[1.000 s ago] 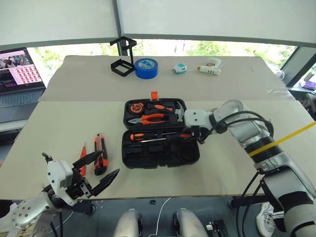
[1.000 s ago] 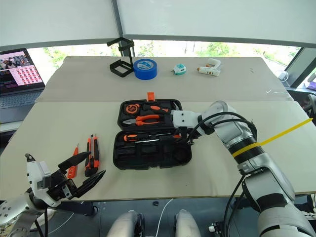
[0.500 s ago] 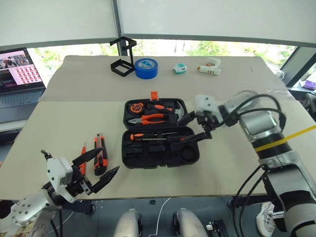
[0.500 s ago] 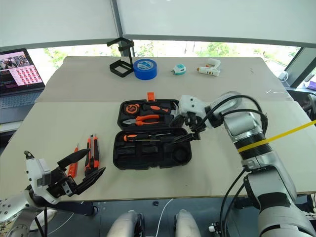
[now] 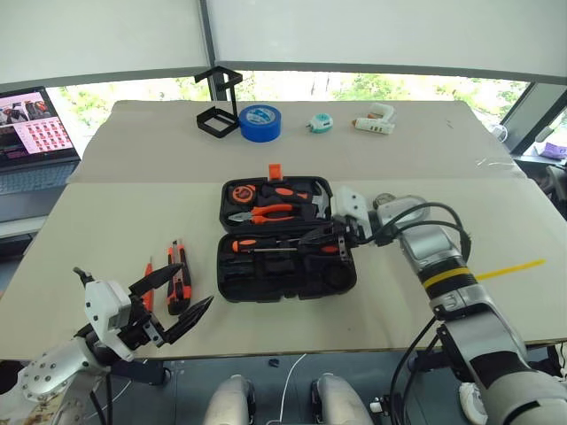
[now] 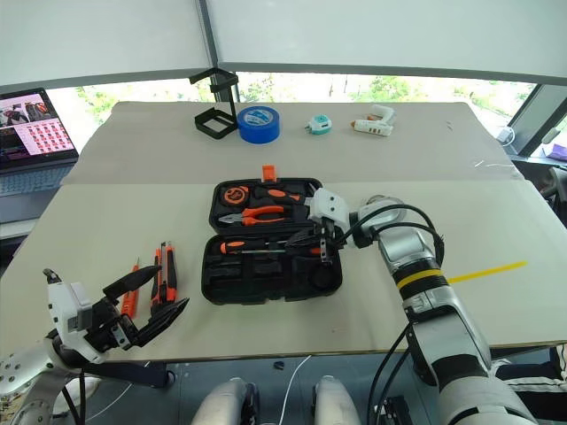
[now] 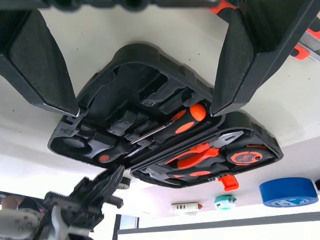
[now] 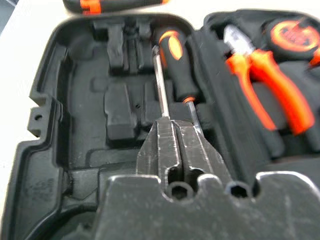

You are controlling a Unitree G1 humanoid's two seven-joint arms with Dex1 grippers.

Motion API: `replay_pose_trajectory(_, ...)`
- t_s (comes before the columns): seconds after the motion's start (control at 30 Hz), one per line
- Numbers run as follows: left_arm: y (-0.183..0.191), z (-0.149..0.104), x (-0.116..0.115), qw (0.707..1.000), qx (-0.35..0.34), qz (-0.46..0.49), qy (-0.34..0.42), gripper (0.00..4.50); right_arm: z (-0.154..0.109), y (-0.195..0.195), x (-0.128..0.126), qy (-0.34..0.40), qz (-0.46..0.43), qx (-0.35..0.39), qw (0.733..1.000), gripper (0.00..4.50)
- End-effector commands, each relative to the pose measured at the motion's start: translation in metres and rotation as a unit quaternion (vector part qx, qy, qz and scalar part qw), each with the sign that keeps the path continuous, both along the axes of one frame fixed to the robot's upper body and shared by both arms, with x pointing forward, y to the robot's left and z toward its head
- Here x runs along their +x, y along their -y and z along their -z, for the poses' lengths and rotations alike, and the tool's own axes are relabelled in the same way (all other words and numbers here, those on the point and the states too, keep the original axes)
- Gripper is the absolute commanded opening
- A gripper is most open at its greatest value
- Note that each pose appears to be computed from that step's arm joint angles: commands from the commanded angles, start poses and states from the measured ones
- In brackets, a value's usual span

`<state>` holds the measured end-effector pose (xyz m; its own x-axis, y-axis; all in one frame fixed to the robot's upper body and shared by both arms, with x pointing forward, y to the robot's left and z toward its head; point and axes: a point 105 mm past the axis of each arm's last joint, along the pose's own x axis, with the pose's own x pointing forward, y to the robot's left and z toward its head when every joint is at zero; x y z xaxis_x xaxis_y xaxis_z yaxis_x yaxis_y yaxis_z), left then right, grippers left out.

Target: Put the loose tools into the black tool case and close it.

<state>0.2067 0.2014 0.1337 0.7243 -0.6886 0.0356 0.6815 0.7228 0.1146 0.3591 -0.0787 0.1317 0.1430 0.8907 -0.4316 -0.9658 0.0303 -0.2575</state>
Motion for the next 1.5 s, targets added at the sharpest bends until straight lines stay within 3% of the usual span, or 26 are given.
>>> replay_pose_trajectory(0.03,-0.001,-0.004,-0.001,1.0,0.008,0.0,0.008,4.5,0.001,-0.009,0.002,0.024,-0.013,-0.007,1.0,0.05)
replay_pose_trajectory(0.3,-0.003,0.0,-0.004,1.0,0.025,-0.004,-0.007,4.5,0.023,-0.019,-0.002,0.014,-0.035,-0.057,0.998,0.05)
replay_pose_trajectory(0.5,-0.005,0.003,-0.004,0.999,0.028,-0.013,-0.017,4.5,0.025,-0.027,0.001,0.014,-0.026,-0.06,0.998,0.05)
replay_pose_trajectory(0.67,-0.022,0.002,-0.014,0.998,0.011,-0.058,-0.026,4.5,-0.03,-0.022,0.001,0.041,-0.019,0.101,0.994,0.05)
replay_pose_trajectory(0.73,-0.037,0.002,-0.02,0.995,0.006,-0.095,-0.03,4.5,-0.041,-0.006,-0.006,0.039,-0.025,0.13,0.99,0.05)
replay_pose_trajectory(0.77,-0.045,0.002,-0.023,0.993,0.004,-0.115,-0.032,4.5,-0.043,0.002,-0.01,0.041,-0.028,0.135,0.99,0.59)
replay_pose_trajectory(0.8,-0.056,0.003,-0.028,0.989,0.005,-0.142,-0.038,4.5,-0.047,0.011,-0.016,0.054,-0.033,0.149,0.987,0.76)
replay_pose_trajectory(0.93,-0.105,0.012,-0.061,0.962,0.03,-0.261,-0.077,4.5,-0.057,0.059,-0.033,0.095,0.003,0.202,0.975,2.17)
replay_pose_trajectory(1.03,-0.151,0.029,-0.096,0.912,0.037,-0.386,-0.136,4.5,-0.052,0.087,-0.047,0.124,0.035,0.205,0.97,3.09)
replay_pose_trajectory(1.07,-0.16,0.031,-0.106,0.9,0.03,-0.409,-0.146,4.5,-0.051,0.094,-0.052,0.136,0.038,0.211,0.967,3.66)
replay_pose_trajectory(1.17,-0.172,0.03,-0.119,0.884,0.015,-0.442,-0.155,4.5,-0.045,0.109,-0.063,0.093,0.056,0.221,0.969,4.48)
replay_pose_trajectory(1.3,-0.173,0.024,-0.112,0.876,0.018,-0.453,-0.168,4.5,-0.038,0.109,-0.076,0.08,0.049,0.21,0.973,4.48)
replay_pose_trajectory(1.4,-0.152,0.005,-0.083,0.9,-0.026,-0.396,-0.178,4.5,-0.051,0.087,-0.089,0.103,0.003,0.208,0.973,4.48)
replay_pose_trajectory(1.5,-0.138,-0.005,-0.052,0.907,-0.039,-0.371,-0.197,4.5,-0.067,0.068,-0.09,0.125,-0.036,0.202,0.971,4.48)
